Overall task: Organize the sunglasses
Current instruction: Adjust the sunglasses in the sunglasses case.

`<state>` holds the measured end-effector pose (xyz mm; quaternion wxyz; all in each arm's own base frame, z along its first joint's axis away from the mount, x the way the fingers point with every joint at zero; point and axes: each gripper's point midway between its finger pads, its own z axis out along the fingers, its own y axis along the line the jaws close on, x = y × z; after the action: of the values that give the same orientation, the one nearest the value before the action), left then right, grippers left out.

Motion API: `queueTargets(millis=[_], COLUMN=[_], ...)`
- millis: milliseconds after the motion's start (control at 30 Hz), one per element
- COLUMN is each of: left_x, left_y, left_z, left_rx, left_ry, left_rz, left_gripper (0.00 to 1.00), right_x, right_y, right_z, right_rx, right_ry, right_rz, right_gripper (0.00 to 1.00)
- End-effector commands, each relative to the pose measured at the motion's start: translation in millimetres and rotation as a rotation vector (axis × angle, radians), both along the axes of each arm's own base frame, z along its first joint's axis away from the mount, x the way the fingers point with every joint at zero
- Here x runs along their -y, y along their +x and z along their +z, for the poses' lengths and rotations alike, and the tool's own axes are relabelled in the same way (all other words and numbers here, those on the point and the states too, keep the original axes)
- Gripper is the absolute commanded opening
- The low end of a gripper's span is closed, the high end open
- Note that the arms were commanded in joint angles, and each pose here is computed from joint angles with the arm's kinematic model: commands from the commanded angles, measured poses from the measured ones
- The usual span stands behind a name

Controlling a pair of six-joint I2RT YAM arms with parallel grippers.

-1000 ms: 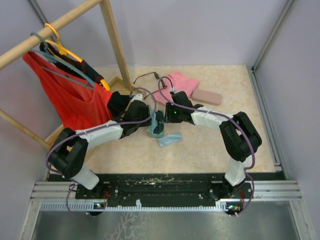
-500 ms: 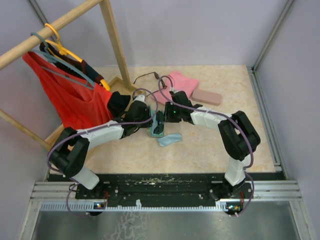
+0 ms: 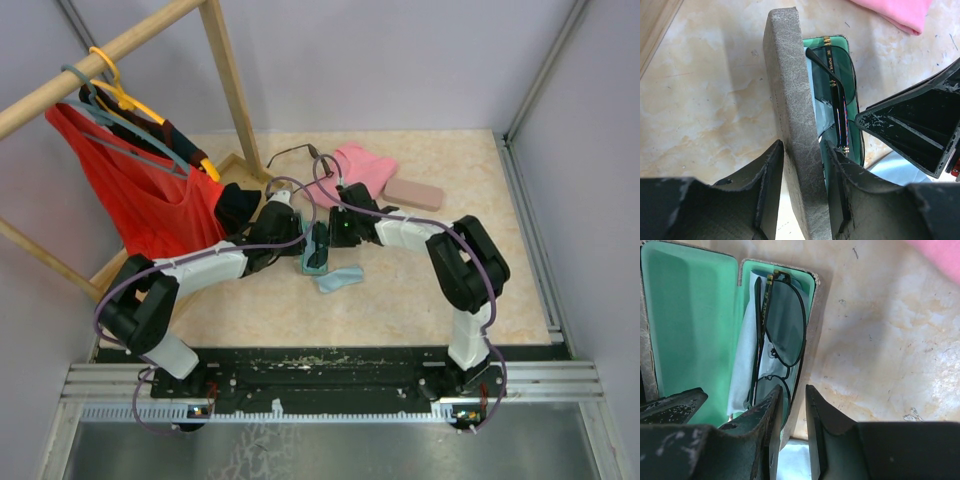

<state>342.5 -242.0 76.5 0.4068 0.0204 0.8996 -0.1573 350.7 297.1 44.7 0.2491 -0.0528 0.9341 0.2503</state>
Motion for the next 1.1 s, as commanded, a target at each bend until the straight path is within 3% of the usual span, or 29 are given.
queueTargets(millis=[0,1067], left_x=[7,9], left_y=[8,8], left_z=[17,13], left_rx=[0.036,0.025], left_ry=[-0.036,-0.038], left_rz=[-0.006,-0.012], left_gripper=[0.44,0.42], right_x=[-12,-16], right_y=[15,14], right_z=[19,39], right_rx=[0.053,0.081], right_ry=[0.044,0.079], right_rz=[0.018,0.041], right_gripper=[0.24,0.13])
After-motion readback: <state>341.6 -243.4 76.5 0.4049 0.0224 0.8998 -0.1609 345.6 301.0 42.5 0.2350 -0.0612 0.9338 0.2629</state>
